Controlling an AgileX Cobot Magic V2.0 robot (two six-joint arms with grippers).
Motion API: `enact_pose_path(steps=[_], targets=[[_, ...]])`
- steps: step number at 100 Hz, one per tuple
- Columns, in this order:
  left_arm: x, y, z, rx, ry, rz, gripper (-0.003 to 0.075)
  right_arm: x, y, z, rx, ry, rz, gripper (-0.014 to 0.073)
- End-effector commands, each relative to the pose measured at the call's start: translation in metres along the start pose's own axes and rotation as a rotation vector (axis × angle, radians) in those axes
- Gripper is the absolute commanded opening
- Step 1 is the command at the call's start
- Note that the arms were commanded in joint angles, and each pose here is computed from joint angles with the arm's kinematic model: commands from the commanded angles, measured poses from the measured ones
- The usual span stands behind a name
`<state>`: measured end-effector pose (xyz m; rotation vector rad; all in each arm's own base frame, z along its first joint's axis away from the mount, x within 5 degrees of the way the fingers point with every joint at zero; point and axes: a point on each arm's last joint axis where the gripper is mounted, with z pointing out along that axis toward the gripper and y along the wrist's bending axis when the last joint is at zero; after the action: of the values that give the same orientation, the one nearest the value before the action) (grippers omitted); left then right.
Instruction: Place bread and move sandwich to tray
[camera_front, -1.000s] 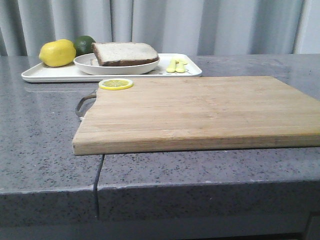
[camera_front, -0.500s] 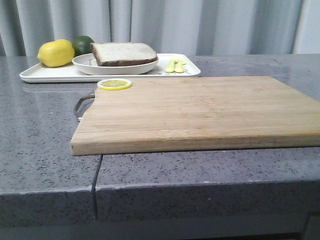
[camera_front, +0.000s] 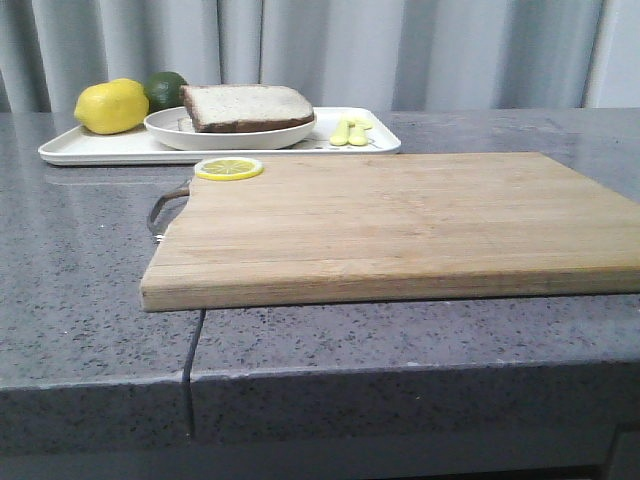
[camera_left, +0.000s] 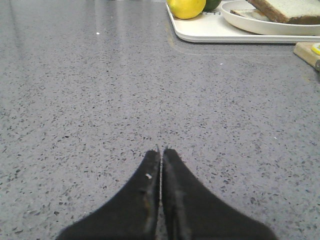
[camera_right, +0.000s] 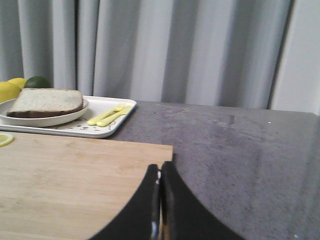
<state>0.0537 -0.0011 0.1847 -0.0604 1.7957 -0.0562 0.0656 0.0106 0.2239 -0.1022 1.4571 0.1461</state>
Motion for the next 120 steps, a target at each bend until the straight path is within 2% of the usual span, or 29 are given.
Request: enact_pose_path(steps=[1, 21, 69, 120], targets=[[-0.002, 0.0, -0.001, 0.004, -0.077, -0.017, -0.002, 0.002, -0.002, -0.003, 0.039, -0.089, 0.009, -0.0067], [-0.002, 0.0, -0.001, 0.004, -0.077, -0.017, -0.002, 0.019, -0.009, -0.005, 0.133, 0.063, 0.004, -0.0067], [-0.002, 0.0, -0.001, 0.004, -0.077, -0.017, -0.002, 0.047, -0.011, -0.02, 0.181, 0.345, 0.014, -0.0067], [-0.002, 0.0, -0.001, 0.004, -0.078, -0.017, -0.002, 0.047, -0.011, -0.02, 0.181, 0.353, 0.019, -0.0067]])
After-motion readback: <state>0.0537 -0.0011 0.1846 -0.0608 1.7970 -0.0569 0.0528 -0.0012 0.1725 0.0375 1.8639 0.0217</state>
